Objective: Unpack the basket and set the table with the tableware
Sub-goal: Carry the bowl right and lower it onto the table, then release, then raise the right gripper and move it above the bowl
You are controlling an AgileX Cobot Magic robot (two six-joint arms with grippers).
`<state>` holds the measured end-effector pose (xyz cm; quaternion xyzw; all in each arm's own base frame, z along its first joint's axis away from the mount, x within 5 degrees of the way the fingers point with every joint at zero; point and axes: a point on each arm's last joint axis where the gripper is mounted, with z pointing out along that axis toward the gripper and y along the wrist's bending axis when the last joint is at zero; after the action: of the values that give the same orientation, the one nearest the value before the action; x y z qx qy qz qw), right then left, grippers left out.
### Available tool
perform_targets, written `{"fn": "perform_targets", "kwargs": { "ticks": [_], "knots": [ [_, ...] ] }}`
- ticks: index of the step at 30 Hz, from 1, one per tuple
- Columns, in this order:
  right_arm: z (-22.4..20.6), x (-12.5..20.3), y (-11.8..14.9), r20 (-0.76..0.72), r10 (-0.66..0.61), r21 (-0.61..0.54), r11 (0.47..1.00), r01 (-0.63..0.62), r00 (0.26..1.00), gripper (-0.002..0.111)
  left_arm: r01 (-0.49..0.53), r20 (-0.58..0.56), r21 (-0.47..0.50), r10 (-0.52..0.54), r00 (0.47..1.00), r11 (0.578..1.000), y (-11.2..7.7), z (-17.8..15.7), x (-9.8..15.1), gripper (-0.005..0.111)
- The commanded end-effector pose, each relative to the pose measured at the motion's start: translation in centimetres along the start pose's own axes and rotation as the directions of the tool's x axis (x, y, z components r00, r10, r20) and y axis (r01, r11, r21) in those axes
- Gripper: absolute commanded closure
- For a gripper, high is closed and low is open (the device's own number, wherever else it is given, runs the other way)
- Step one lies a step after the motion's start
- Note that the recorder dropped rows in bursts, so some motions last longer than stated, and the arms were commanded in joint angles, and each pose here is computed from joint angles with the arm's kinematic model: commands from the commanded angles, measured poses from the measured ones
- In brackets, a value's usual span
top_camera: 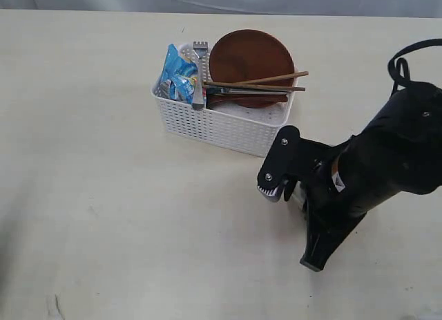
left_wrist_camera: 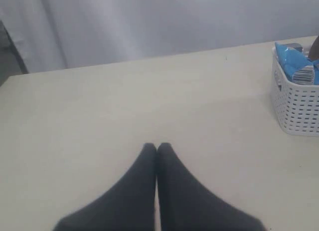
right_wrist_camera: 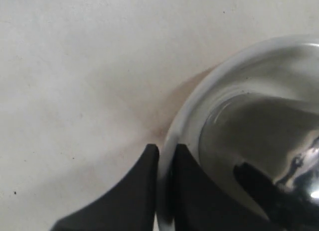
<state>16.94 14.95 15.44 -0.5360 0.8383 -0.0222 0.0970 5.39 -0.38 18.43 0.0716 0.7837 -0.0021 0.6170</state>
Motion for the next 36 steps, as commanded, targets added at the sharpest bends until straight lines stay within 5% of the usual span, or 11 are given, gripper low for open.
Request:
{"fn": "perform_targets", "kwargs": {
  "ticks": [1,5,11,20,24,27,34,36],
  "knots": [
    [0.1,0.9,0.6,-0.073,0.040,-0.044,0.998,-0.043,0.996,0.108,0.011,0.011,0.010,-0.011,1.000,1.000,-0.1,0.0,0.0,0.107],
    [-0.2,0.9,0.7,-0.059,0.054,-0.048,0.997,-0.056,0.997,0.103,0.009,0.011,0.010,-0.009,1.000,1.000,-0.1,0.0,0.0,0.107],
    [-0.3,0.9,0.7,-0.061,0.061,-0.053,0.997,-0.064,0.996,0.059,0.009,0.011,0.010,-0.009,1.000,1.000,-0.1,0.0,0.0,0.107],
    [-2.8,-1.0,-0.1,-0.046,0.098,-0.062,0.993,-0.100,0.994,0.055,0.009,0.011,0.010,-0.009,1.000,1.000,-0.1,0.0,0.0,0.107],
    [-5.8,-2.4,-0.8,0.034,0.121,-0.054,0.991,-0.120,0.992,0.058,0.009,0.011,0.010,-0.009,1.000,1.000,-0.1,0.0,0.0,0.107],
    [-7.8,-3.8,-1.4,0.132,0.263,-0.063,0.965,-0.256,0.956,0.063,0.009,0.011,0.010,-0.009,1.000,1.000,-0.1,0.0,0.0,0.107],
    [-6.0,-5.9,-5.4,0.023,0.500,-0.036,0.866,-0.499,0.866,0.109,0.009,0.011,0.010,-0.009,1.000,1.000,-0.1,0.0,0.0,0.107],
    [-4.8,-6.3,-6.7,-0.031,0.527,-0.028,0.849,-0.528,0.849,0.109,0.009,0.011,0.010,-0.009,1.000,1.000,-0.1,0.0,0.0,0.107]
  ]
}}
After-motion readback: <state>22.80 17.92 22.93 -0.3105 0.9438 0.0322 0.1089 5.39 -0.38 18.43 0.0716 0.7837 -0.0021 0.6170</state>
